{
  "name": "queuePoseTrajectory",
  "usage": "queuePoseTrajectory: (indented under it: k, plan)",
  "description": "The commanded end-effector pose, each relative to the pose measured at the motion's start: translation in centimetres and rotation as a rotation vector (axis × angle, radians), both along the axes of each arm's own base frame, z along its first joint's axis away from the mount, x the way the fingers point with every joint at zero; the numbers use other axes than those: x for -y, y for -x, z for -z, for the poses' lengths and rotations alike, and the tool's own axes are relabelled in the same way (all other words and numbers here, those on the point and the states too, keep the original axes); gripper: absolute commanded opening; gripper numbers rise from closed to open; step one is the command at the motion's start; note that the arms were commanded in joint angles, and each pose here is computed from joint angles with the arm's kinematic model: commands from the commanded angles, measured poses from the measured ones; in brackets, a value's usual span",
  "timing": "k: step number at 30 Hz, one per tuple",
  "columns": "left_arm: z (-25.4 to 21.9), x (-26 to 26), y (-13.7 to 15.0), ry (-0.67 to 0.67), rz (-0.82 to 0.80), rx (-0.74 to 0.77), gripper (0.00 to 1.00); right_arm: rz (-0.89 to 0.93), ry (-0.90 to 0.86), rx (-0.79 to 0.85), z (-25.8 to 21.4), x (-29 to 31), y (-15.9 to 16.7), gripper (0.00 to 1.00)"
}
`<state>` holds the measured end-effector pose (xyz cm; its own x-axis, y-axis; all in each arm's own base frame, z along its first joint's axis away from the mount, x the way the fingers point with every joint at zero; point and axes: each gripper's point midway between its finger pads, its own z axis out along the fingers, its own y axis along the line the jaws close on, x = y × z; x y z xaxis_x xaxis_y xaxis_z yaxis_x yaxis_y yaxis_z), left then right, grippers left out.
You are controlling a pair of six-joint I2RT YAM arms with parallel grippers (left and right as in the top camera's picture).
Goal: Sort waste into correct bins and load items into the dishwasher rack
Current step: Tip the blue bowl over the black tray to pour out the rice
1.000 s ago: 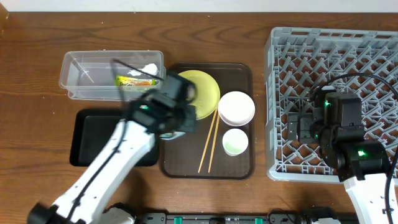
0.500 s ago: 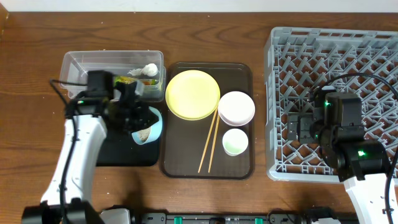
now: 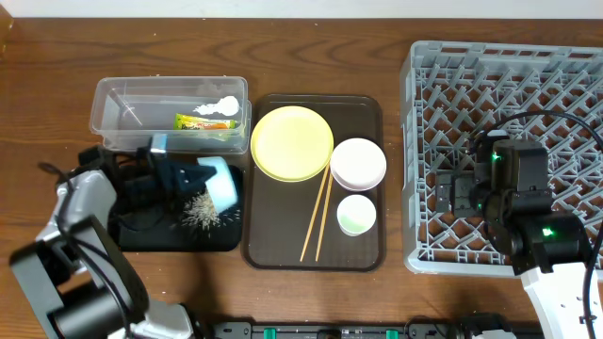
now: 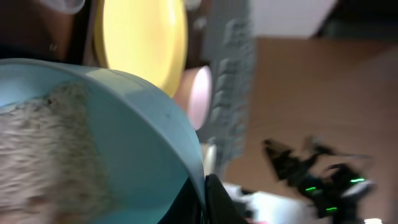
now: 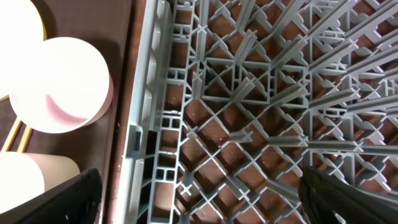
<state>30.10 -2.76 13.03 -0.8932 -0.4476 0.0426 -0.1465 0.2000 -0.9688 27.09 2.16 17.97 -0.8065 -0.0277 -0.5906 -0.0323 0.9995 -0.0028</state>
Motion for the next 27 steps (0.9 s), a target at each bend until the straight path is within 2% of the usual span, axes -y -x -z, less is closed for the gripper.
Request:
queuePoseTrajectory:
  k: [1,12,27]
  plan:
    - [-1.7,-1.0,-0.8,0.188,-0.073,0.037,0.06,0.014,-0.013,0.019,-0.7,0.1,-0.2,0.99]
    - [-0.9,-2.9,-1.0,0.317,-0.165,-0.164,0.06,0.014,-0.012,0.015,-0.7,0.1,-0.1,0.99]
    - [-1.0,-2.7,-0.7,0.346,-0.173,-0.217,0.06,0.014,-0.012,0.012,-0.6,0.1,-0.1,0.99]
